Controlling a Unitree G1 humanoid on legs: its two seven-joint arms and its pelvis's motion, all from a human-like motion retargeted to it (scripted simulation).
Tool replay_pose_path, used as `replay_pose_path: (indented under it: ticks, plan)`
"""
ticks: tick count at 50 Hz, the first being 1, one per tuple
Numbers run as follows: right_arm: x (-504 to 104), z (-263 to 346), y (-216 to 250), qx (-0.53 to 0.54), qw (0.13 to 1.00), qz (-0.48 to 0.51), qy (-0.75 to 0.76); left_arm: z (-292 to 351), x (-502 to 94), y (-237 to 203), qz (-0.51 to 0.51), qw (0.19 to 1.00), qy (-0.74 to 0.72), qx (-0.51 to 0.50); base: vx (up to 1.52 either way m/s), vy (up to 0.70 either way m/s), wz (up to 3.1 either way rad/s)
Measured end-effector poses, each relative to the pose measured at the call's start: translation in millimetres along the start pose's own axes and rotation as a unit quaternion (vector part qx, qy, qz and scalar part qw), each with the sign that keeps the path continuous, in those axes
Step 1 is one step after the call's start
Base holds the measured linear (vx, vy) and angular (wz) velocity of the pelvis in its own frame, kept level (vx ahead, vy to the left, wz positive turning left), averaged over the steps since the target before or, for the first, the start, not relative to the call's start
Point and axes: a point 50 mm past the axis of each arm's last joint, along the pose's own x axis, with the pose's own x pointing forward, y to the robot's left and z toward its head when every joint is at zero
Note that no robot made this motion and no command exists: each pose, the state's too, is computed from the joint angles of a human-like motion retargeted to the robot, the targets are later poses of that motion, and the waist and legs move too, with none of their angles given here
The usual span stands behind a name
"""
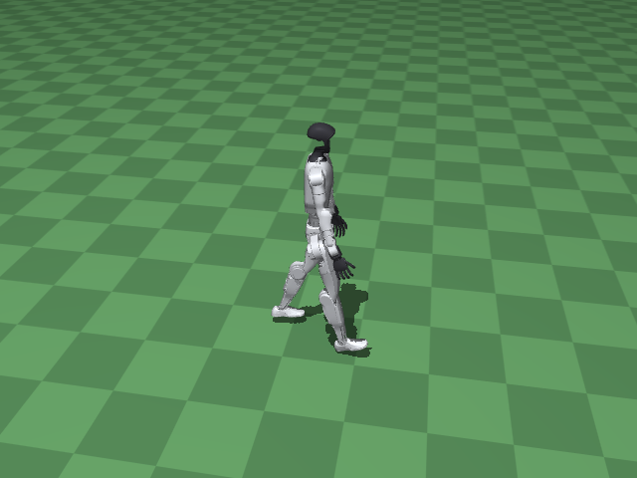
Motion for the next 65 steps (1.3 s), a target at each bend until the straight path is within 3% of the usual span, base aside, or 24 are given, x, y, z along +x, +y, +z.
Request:
replay_pose_path:
  ticks: [11, 26, 41, 51, 53, 55, 57, 65]
  plan:
    - [2, 17, 9, 0.026, 0.999, 0.01, -0.042, -4, 0, -9, -0.012, 0.999, -0.004, 0.029, 0.41, -0.17, -0.16]
    - [-2, -10, 12, 0.004, 1.0, 0.021, 0.003, 4, 3, -12, -0.031, 0.996, 0.002, 0.078, 0.42, -0.17, -0.37]
    - [2, 22, 26, 0.001, 0.998, 0.038, -0.048, 11, 2, -3, 0.005, 0.999, -0.031, 0.006, 0.27, -0.05, -0.84]
    - [1, 40, 29, 0.005, 0.995, 0.018, -0.097, 39, 0, 5, 0.051, 0.989, -0.132, -0.044, 0.21, 0.01, -0.41]
    - [2, 33, 25, -0.023, 0.997, 0.014, -0.078, 40, 0, 4, 0.045, 0.986, -0.14, -0.082, 0.23, 0.2, -0.32]
    - [1, 35, 23, 0.004, 0.995, 0.009, -0.096, 40, -1, 4, 0.055, 0.986, -0.15, -0.044, 0.23, 0.18, -0.26]
    - [2, 23, 17, -0.047, 0.998, 0.009, -0.045, 38, 0, 5, 0.037, 0.985, -0.132, -0.103, 0.27, 0.17, -0.38]
    - [0, 6, 6, -0.057, 0.998, -0.002, -0.011, 27, -1, 6, 0.038, 0.986, -0.117, -0.111, 0.26, 0.15, -0.23]
